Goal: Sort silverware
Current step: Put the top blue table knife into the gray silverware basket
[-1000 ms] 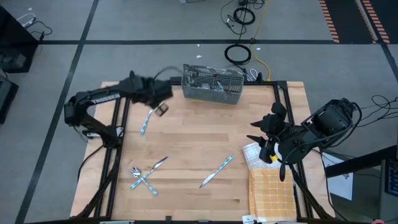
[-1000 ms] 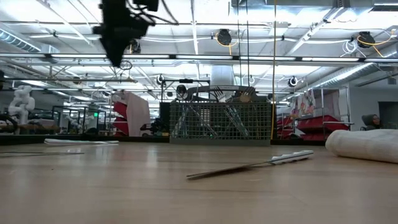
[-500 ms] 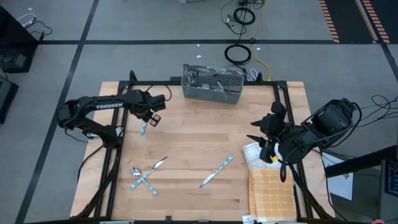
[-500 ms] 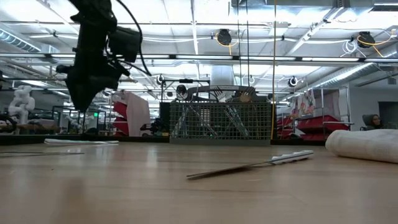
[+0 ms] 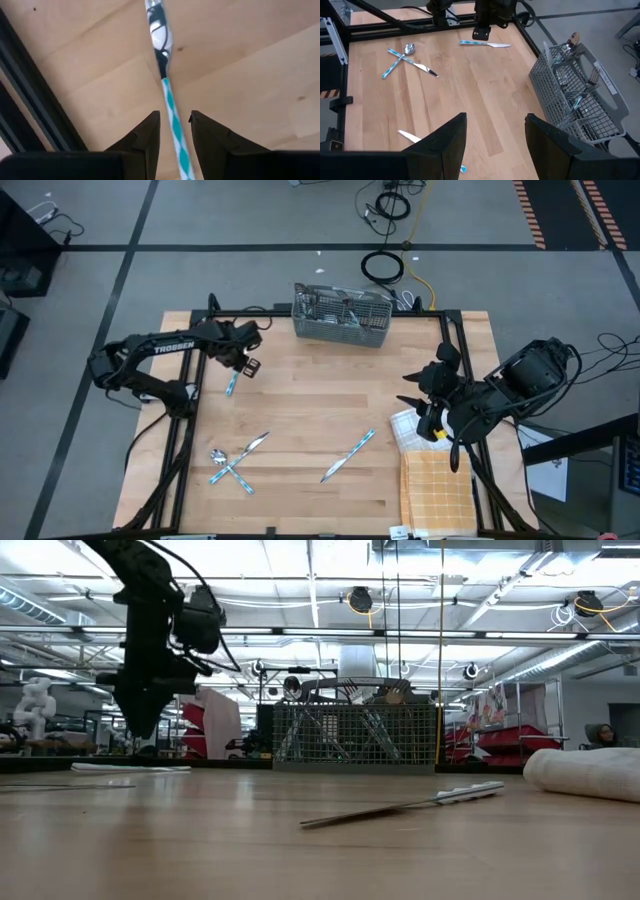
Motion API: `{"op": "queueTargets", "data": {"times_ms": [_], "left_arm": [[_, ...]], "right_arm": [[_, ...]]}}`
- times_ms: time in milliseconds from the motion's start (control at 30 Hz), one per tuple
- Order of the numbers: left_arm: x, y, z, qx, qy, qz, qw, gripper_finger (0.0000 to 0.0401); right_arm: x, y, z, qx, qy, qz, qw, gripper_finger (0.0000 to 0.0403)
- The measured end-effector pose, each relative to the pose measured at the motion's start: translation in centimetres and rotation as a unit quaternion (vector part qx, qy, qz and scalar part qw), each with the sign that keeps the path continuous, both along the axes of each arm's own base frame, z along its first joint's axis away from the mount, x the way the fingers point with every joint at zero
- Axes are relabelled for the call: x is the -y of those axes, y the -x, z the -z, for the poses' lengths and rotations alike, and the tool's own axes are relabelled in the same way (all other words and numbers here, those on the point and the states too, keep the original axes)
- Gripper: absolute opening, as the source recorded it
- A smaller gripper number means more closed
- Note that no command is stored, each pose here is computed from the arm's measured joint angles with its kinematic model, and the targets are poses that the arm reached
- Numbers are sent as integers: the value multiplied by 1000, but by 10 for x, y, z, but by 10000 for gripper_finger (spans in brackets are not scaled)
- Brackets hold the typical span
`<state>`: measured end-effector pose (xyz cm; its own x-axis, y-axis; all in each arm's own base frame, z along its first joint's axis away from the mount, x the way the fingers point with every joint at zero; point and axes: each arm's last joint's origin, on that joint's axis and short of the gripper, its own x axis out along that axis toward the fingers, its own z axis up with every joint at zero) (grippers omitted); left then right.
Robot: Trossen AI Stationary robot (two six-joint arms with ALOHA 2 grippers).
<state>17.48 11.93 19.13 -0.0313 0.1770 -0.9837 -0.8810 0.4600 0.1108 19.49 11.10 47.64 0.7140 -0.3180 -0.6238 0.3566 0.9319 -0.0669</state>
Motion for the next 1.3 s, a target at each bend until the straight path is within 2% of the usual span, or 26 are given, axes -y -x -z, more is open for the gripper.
{"op": "queueTargets", "data": {"times_ms": [100, 300, 567, 1067, 1300], "left_arm": [[-2, 2, 7, 16, 10, 7, 1000, 116], [-5, -1, 11, 39, -4, 10, 999, 116], [-7, -1, 14, 29, -13, 5, 999, 116], [-19, -4, 40, -29, 8, 6, 1000, 116], [-30, -7, 55, 23, 26, -4, 999, 116]], "right_arm": [[0, 0, 0, 0, 1, 0, 1000, 187], [0, 0, 0, 1, 3, 0, 1000, 187], [0, 0, 0, 0, 5, 0, 1000, 187], [0, 0, 0, 1, 4, 0, 1000, 187], [0, 0, 0, 1, 2, 2, 1000, 187]]}}
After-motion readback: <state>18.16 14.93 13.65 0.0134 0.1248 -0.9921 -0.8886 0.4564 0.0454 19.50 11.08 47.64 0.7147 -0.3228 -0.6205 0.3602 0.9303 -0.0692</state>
